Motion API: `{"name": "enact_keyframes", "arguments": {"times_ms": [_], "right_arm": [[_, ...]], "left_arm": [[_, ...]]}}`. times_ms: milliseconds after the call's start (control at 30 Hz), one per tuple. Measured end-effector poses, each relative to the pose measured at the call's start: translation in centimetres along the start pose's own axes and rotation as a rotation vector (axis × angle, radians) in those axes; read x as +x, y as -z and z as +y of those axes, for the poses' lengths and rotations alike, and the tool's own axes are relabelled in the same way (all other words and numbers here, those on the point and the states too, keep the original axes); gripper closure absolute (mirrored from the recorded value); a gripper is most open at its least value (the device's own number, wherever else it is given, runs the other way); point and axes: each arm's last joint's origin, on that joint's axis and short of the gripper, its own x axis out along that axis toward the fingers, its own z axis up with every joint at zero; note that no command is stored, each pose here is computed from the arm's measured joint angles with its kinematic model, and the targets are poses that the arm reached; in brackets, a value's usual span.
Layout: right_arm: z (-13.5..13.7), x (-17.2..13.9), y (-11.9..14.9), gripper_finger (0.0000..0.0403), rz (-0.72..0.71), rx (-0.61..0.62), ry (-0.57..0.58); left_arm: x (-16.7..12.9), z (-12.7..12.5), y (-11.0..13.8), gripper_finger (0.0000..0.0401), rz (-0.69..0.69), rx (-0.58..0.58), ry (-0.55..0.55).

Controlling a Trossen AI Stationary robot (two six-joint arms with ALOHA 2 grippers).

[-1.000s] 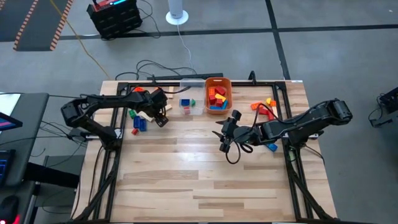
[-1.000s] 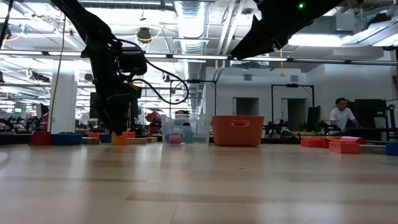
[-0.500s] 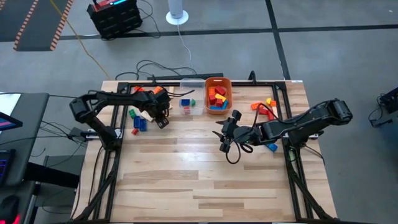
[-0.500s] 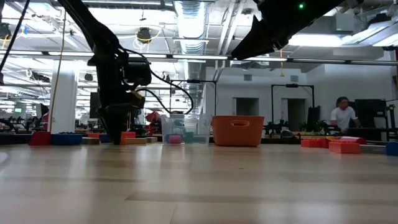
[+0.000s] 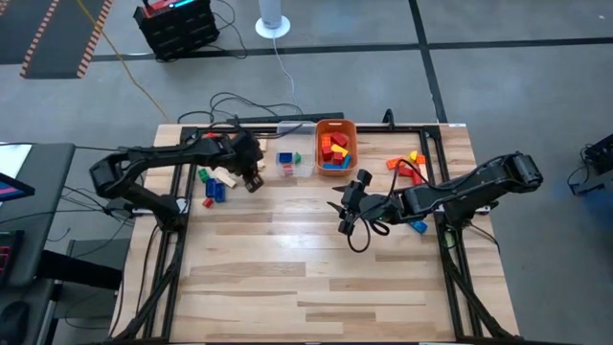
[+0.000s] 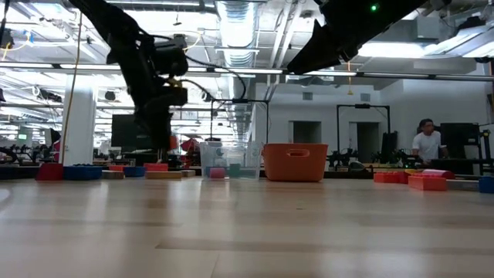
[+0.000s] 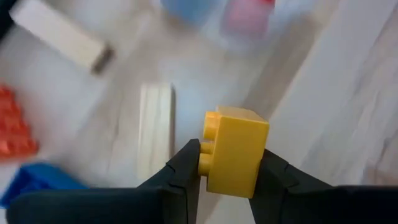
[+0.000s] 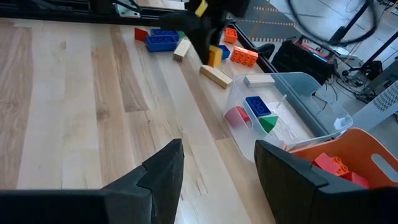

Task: Sort blocks by size
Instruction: Put the yellow square game piece into the clear bin, then put the wood rectangle block into the clear bin

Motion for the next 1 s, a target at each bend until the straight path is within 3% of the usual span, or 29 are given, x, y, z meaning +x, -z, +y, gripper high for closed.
{"name": "enact_keyframes", "arguments": {"times_ms": [367,533,733,867,1000], "right_arm": [[-0.1,0.1,-0.1,0.0177,-0.005,0.01,0.005],[-0.2,0.1,-0.1,0.0177,-0.004,0.008,0.005],[-0.2,0.1,0.0,0.0177,0.003,0.001,0.006],[-0.2,0.1,0.0,0.0177,0.004,0.001,0.006],[-0.2,0.1,0.2,0.0177,0.017,0.004,0.007]], "left_arm": [[0.2,-0.3,-4.1,0.0309,-0.393,-0.023,0.016],[1.0,-0.6,-5.0,0.03,-0.374,-0.01,0.022],[1.5,-1.1,-5.9,0.0225,-0.312,0.047,0.032],[0.4,-1.0,-6.7,0.0192,-0.28,0.083,0.018],[-1.5,0.1,-7.3,0.0189,-0.263,0.081,-0.033]]}}
